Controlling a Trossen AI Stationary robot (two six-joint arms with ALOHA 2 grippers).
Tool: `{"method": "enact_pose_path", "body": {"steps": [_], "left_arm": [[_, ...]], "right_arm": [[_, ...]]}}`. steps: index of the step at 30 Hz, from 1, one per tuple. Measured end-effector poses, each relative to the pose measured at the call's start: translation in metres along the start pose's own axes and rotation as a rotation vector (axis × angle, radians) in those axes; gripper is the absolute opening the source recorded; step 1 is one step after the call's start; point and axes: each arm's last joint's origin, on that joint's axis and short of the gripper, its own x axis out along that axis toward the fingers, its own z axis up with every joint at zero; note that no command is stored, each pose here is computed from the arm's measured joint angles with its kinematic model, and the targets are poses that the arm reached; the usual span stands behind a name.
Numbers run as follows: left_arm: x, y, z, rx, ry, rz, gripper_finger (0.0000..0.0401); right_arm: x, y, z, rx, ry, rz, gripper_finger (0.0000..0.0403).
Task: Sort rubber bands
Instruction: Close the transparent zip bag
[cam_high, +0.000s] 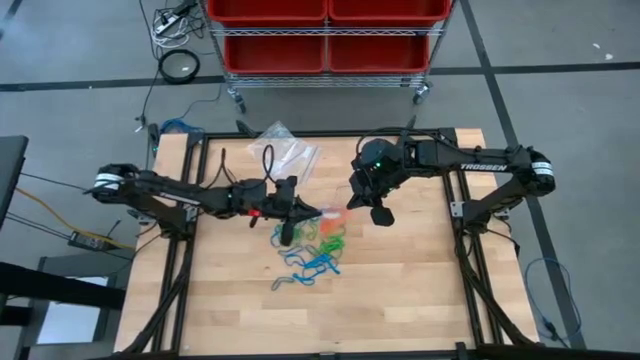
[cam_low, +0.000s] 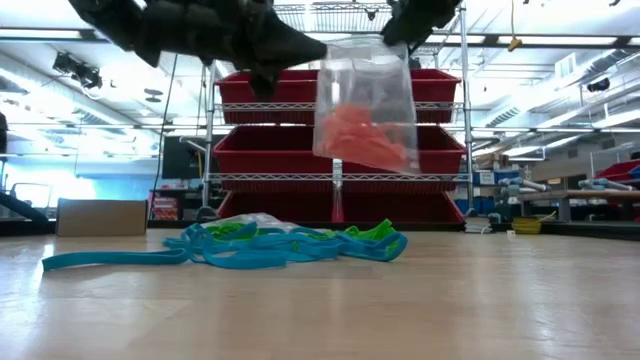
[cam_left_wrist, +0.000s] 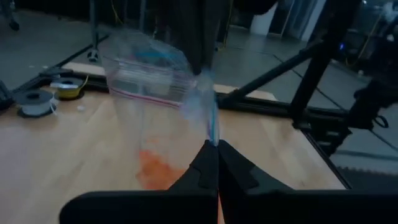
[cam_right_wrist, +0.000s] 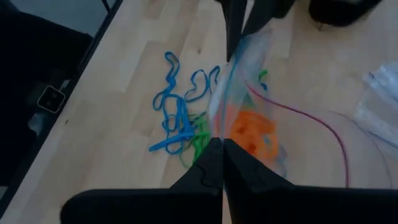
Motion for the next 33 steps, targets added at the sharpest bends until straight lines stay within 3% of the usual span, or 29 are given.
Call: {"method": "enact_pose_path", "body": {"steps": [10,15,23,28,33], "left_arm": [[-0.017,-0.004,0.000,-0.001,0.131,0.009,0.0000],[-0.017,-0.008,-0.002,0.010,0.142,-0.005,0.0000],[-0.034,-0.012,0.011,0.032,0.125,-0.010,0.0000],[-0.052,-0.017,0.022,0.060,0.102,0.015,0.0000],[-0.068,-0.024,0.029,0.075,0.091,0.031,0.0000]], "right_arm": [[0.000,0.000,0.006,-0.017,-0.065,0.023,0.0015],[0.000,-0.002,0.008,-0.014,-0.077,-0.044,0.0071],[-0.002,-0.006,-0.002,0.079,0.016,-0.064,0.0158],[-0.003,-0.010,-0.004,0.086,0.031,-0.114,0.0161],[0.002,-0.016,-0.001,0.065,-0.065,-0.127,0.0153]]}}
